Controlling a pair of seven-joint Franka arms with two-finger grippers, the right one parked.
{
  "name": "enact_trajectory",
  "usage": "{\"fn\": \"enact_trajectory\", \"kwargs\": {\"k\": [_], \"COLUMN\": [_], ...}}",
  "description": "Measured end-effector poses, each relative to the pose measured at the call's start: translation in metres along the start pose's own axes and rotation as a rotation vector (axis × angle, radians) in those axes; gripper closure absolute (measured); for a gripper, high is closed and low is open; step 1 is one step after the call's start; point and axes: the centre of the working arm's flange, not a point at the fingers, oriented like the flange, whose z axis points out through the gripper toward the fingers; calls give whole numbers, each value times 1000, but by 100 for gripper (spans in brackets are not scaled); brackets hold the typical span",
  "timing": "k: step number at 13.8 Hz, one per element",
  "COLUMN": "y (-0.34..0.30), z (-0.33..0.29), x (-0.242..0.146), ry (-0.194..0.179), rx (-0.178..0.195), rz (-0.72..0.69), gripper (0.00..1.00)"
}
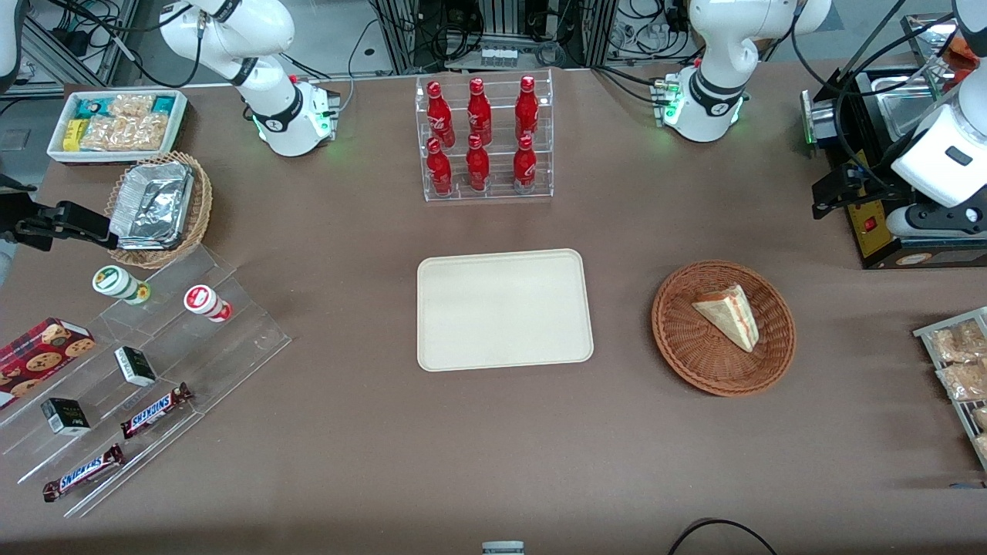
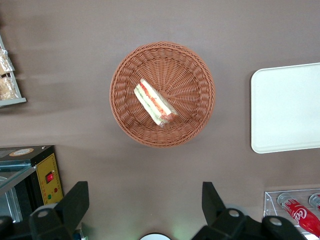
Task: Place sandwich from basket to tray
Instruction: 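Move the left gripper over the sandwich in the wicker basket, then lower the left gripper and close it on the wrapped sandwich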
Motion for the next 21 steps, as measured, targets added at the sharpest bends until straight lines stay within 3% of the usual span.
{"fn": "enact_trajectory", "kwargs": {"k": [4, 9, 14, 21], "y": [0, 2, 3, 8], "z": [14, 93, 185, 300], "x": [8, 59, 81, 43], "ry": [-15, -51, 14, 106], "rx": [0, 1, -3, -37], "rz": [-7, -23, -233, -540], "gripper": [0, 0, 0, 0]}}
